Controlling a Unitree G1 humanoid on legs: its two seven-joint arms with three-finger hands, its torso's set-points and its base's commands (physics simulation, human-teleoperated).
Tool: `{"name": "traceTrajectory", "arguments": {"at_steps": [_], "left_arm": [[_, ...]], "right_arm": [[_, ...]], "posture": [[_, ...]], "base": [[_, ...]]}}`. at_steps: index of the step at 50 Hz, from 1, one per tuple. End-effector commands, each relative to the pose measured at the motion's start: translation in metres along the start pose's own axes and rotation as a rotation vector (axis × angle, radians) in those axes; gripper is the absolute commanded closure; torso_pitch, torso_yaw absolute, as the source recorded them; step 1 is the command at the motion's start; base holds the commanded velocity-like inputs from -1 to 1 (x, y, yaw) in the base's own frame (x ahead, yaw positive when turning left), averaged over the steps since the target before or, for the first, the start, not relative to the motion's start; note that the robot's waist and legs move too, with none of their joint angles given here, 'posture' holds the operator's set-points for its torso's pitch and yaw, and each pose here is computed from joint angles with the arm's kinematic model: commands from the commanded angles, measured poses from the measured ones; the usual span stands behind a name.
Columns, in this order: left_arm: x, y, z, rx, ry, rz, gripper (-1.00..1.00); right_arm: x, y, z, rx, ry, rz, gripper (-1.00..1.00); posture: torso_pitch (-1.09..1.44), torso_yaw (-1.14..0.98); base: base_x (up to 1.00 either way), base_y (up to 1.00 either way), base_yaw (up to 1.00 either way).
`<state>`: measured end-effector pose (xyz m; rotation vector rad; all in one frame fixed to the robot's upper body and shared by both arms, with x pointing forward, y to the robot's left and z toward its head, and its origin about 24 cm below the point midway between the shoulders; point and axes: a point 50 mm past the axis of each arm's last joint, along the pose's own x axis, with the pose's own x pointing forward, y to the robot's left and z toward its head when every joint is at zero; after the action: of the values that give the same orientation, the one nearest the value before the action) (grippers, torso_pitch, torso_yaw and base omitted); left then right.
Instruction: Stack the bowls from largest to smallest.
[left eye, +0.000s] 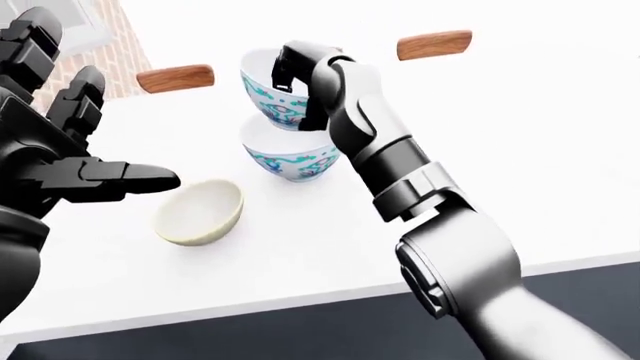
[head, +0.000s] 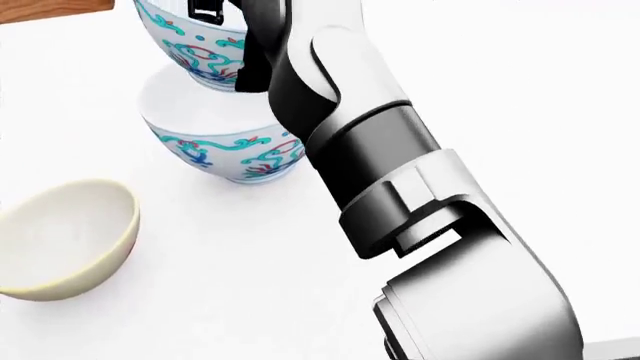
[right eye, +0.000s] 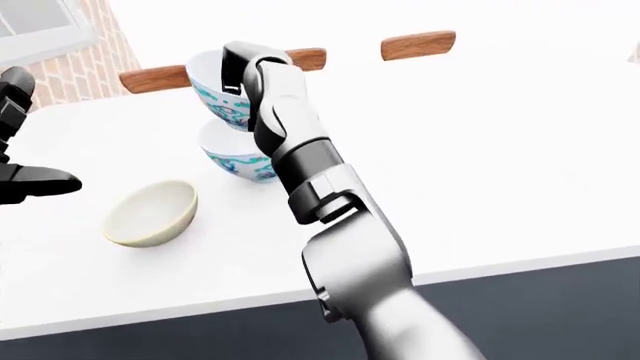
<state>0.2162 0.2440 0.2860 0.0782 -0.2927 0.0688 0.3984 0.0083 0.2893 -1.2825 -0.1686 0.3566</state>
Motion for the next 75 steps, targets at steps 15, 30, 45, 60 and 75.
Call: {"name": "traceTrajectory", "arguments": {"at_steps": [15,30,45,60,75], "left_arm": [[-0.002,0.007,0.011,0.011,-0.068,0.027,-1.0],[-0.003,0.01,0.013,0.011,-0.07,0.033,-1.0],[-0.003,0.011,0.013,0.016,-0.072,0.034,-1.0],[-0.004,0.012,0.008,0.014,-0.065,0.037,-1.0],[-0.003,0.011,0.008,0.017,-0.065,0.038,-1.0]], "right_arm": [[-0.002,-0.01,0.006,-0.036,-0.019,-0.073,0.76],[0.001,0.001,0.007,-0.051,-0.016,-0.053,0.65],[0.003,0.007,0.006,-0.07,-0.022,-0.062,0.16],[0.005,0.008,0.005,-0.104,-0.017,-0.139,-0.47],[-0.007,-0.02,0.017,-0.081,-0.046,-0.17,-0.62]], "posture": [[-0.24,0.0],[-0.24,0.0],[-0.24,0.0],[-0.24,0.0],[-0.24,0.0]], "base": [[0.0,0.0,0.0],[0.0,0.0,0.0],[0.0,0.0,0.0],[0.0,0.0,0.0],[0.0,0.0,0.0]]}}
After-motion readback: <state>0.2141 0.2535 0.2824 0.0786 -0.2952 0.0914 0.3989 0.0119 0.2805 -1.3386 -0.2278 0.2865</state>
